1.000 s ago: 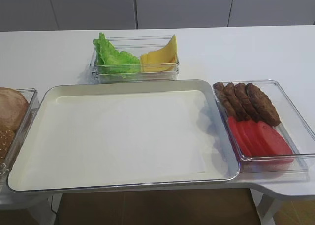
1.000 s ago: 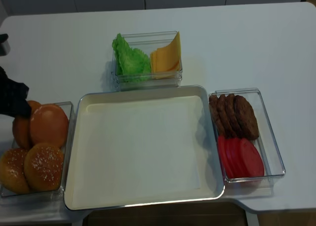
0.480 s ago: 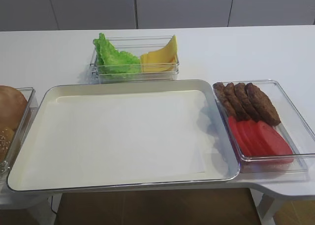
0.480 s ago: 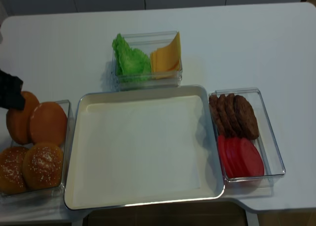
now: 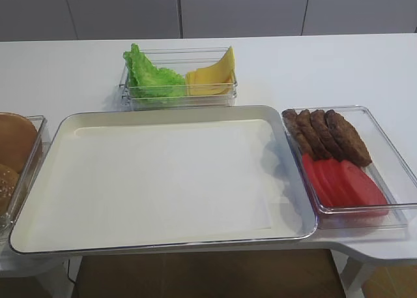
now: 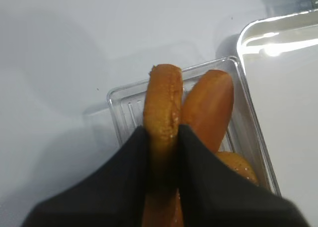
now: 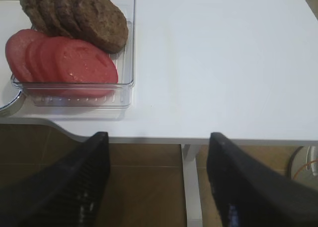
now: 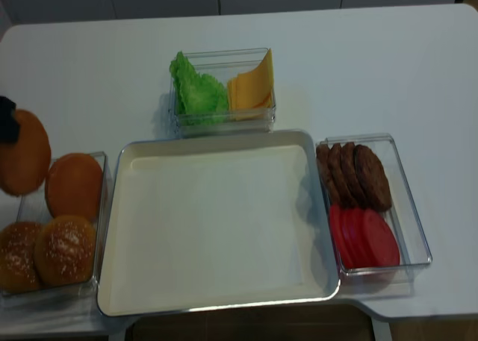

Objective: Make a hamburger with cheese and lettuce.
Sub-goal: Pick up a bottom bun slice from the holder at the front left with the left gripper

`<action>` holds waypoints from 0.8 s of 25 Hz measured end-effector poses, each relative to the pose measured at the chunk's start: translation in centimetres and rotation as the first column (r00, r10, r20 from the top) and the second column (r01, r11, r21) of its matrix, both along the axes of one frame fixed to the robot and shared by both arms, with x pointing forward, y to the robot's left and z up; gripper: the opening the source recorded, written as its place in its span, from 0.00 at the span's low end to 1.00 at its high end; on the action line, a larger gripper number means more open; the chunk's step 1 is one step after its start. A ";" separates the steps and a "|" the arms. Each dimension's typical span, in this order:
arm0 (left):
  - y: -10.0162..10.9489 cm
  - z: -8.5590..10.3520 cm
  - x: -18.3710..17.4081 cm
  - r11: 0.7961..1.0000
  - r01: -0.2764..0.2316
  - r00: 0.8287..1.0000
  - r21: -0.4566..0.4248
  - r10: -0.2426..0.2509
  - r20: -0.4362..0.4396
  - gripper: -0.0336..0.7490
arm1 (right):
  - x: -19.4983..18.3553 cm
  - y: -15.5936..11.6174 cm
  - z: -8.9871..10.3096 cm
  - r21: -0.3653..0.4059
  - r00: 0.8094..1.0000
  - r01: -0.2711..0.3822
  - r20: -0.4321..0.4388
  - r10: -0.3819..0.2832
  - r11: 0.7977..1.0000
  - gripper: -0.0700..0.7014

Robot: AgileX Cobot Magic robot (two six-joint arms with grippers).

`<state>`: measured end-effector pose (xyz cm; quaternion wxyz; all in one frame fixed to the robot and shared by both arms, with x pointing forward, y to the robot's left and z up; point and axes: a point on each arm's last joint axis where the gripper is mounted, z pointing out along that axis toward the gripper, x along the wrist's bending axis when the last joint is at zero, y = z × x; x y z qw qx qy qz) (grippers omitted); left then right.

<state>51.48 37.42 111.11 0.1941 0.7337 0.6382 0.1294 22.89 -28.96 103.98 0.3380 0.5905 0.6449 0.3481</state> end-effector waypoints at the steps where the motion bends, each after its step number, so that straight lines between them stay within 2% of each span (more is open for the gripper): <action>1: -0.1 0.5 -0.3 1.000 0.000 1.000 0.006 0.000 0.016 0.20 | 0.0 0.0 0.0 0.000 1.000 0.000 0.000 0.000 1.000 0.70; 7: -1.4 3.7 -3.1 0.999 0.006 0.993 0.039 -0.010 0.120 0.20 | 0.0 0.0 0.0 0.000 1.000 0.000 0.000 0.000 1.000 0.70; 9: -2.6 4.5 -3.7 0.998 0.040 0.988 0.048 -0.047 0.149 0.20 | 0.0 0.0 0.0 0.000 1.000 0.000 0.000 0.000 1.000 0.70; 14: -6.8 5.9 -4.9 0.977 0.195 0.959 0.085 -0.208 0.190 0.20 | 0.0 0.0 0.0 0.000 1.000 0.000 0.000 0.000 1.000 0.70; 18: -9.6 6.0 -5.2 0.960 0.263 0.944 0.095 -0.276 0.179 0.20 | 0.0 0.0 0.0 0.000 1.000 0.000 0.000 0.000 1.000 0.70; 20: -10.8 5.9 -5.3 0.958 0.268 0.943 0.106 -0.283 0.173 0.20 | 0.0 0.0 0.0 0.000 1.000 0.000 0.000 0.000 1.000 0.70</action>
